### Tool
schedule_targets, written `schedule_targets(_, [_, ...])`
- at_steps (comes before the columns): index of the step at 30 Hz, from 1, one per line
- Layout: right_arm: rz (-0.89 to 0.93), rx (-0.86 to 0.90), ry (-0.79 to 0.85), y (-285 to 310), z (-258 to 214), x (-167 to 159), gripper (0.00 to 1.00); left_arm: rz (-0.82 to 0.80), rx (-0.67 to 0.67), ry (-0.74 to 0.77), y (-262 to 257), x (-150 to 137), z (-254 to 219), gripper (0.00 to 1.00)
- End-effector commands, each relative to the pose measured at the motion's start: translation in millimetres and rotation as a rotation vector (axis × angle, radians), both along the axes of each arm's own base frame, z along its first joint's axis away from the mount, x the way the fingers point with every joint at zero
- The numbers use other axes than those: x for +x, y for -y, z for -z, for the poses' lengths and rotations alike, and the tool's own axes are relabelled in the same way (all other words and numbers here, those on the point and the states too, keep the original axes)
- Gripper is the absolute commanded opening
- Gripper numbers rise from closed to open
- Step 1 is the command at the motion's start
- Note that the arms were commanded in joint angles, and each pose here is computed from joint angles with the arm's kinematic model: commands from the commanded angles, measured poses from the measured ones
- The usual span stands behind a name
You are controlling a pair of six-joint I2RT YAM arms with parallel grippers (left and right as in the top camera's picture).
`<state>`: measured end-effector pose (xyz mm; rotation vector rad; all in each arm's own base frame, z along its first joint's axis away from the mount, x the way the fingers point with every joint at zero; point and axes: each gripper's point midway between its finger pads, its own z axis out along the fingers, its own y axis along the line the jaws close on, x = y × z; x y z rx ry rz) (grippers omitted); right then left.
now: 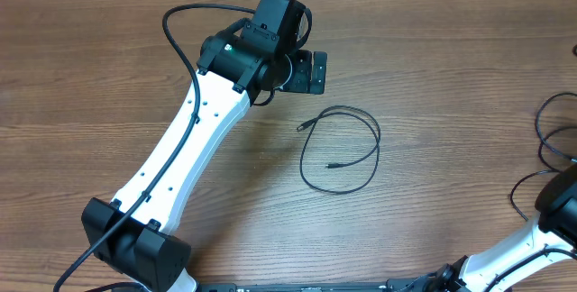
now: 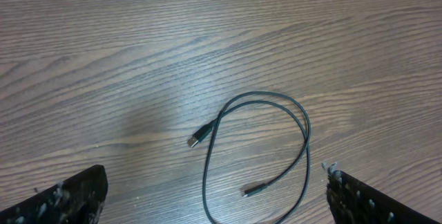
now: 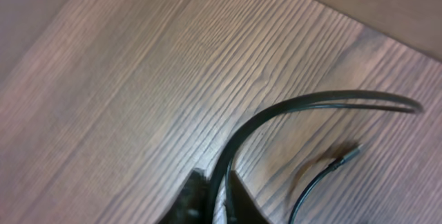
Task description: Untangle cables
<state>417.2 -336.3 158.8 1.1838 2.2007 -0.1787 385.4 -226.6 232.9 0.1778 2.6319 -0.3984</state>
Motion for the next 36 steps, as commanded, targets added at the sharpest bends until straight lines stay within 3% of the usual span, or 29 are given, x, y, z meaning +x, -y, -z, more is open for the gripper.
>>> schedule_targets(1, [-0.008, 0.019, -0.009, -4, 13, 0, 0.14, -0.006, -0.028, 0.021, 1, -1, -13, 0.99])
schedule_targets(4, [-0.009, 0.027, -0.018, -6, 23, -3, 0.29, -0.006, -0.028, 0.021, 1, -1, -13, 1.0])
schedule_targets(8, [-0.008, 0.037, -0.031, -8, 30, -5, 0.83, -0.006, -0.028, 0.021, 1, -1, -13, 1.0])
schedule_targets(10, [-0.011, 0.04, -0.027, -9, 29, -4, 0.99, -0.006, -0.028, 0.021, 1, -1, -13, 0.99])
schedule_targets(18, [-0.064, 0.076, 0.04, -18, 15, 8, 1.0, -0.004, -0.028, 0.021, 2, -1, -13, 0.99])
schedule_targets(25, [-0.069, -0.018, 0.149, -17, -57, 9, 1.0, -0.006, -0.028, 0.021, 2, -1, -13, 1.0])
schedule_targets(36, [0.032, -0.264, 0.218, -25, -174, -49, 1.0, -0.006, -0.028, 0.02, 2, -1, -13, 1.0])
